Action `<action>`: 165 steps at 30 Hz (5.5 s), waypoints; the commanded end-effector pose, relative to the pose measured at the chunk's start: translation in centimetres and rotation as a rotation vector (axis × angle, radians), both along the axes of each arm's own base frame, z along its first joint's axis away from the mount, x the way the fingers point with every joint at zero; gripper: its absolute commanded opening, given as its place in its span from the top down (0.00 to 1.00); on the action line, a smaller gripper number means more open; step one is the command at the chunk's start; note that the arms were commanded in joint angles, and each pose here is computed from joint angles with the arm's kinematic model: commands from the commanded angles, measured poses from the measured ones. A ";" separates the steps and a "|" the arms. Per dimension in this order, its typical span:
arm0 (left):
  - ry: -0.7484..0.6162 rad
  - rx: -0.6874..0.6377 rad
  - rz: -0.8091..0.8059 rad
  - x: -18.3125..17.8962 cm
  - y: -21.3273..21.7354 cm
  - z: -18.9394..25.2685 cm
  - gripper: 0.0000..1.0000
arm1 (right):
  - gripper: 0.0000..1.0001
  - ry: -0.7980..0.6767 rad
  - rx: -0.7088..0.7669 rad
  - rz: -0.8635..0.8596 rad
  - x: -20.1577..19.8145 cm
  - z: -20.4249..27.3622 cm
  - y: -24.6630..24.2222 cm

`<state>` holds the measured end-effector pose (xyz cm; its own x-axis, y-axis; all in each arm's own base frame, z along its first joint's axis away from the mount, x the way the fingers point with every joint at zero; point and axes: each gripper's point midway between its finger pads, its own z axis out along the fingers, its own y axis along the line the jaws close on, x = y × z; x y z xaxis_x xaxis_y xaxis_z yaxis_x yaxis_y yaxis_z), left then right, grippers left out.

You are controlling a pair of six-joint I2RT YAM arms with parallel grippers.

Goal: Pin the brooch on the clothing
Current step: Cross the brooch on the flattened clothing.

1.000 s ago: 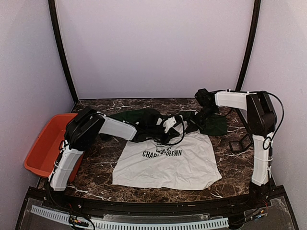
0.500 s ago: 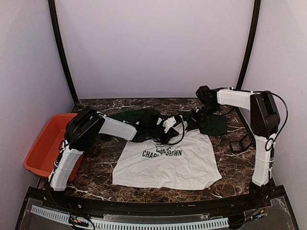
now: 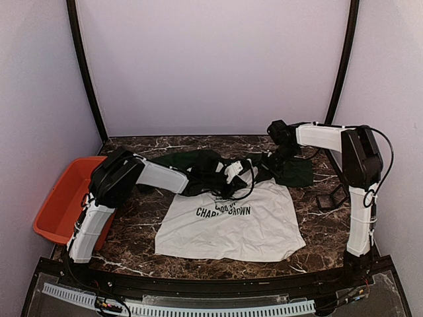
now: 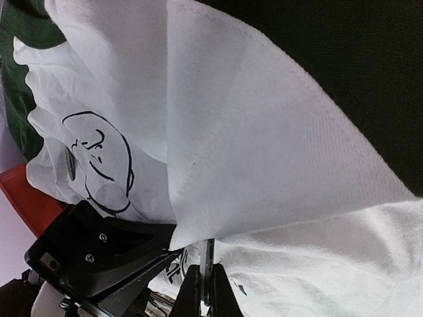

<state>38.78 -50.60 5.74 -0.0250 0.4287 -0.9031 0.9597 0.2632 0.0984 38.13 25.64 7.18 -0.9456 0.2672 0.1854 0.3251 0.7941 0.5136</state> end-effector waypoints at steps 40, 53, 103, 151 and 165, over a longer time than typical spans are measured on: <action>-0.063 -0.033 -0.054 -1.3 -0.9 3.8 0.99 | 1.00 0.003 -0.041 0.040 0.2 -1.0 1.5; -0.115 0.016 -0.065 -1.4 -0.4 3.6 0.99 | 1.00 -0.021 -0.083 0.164 -1.2 -1.4 1.5; 0.012 0.021 -0.183 -3.2 1.8 3.3 0.69 | 1.00 -0.231 -0.138 0.408 -1.7 1.9 3.5; -0.023 0.206 -0.130 -2.2 2.1 0.0 0.52 | 1.00 -0.232 -0.142 0.397 -1.5 2.4 3.5; -0.016 0.348 -0.133 -2.4 3.5 -2.2 0.58 | 1.00 -0.234 -0.138 0.396 -1.3 2.5 3.7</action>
<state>37.52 -48.60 7.19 0.1109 0.6052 -0.7883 0.9693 0.1094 0.2204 36.53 27.89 7.27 -0.9945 -0.1031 -0.0179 -0.1024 0.9240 0.3684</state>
